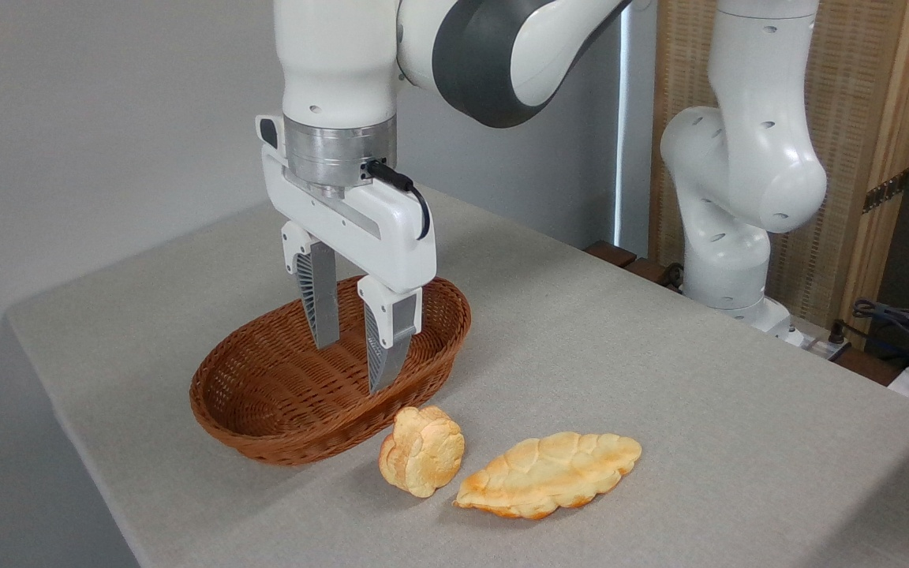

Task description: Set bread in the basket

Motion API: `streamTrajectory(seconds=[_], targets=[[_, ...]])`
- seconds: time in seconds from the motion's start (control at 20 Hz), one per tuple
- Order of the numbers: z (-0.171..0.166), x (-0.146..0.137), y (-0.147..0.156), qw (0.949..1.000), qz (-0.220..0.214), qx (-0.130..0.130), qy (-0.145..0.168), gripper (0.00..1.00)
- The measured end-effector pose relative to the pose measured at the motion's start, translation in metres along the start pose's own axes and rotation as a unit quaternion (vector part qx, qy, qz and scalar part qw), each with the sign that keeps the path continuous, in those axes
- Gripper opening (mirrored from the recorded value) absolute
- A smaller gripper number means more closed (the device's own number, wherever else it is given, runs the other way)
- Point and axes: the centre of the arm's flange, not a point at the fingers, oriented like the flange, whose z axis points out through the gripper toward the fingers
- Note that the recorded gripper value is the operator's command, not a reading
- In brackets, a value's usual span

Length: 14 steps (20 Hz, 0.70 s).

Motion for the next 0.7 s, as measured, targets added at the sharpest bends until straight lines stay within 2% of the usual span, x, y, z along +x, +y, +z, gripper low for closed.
streamTrajectory(seconds=[0.1,0.25,0.7], targets=[[-0.001,0.001,0.001,1.0000,0.000,-0.002,0.003,1.00],[-0.017,0.008,0.004,0.9995,-0.007,-0.014,0.028,1.00],[-0.023,0.011,0.006,0.9994,-0.004,-0.015,0.030,1.00]])
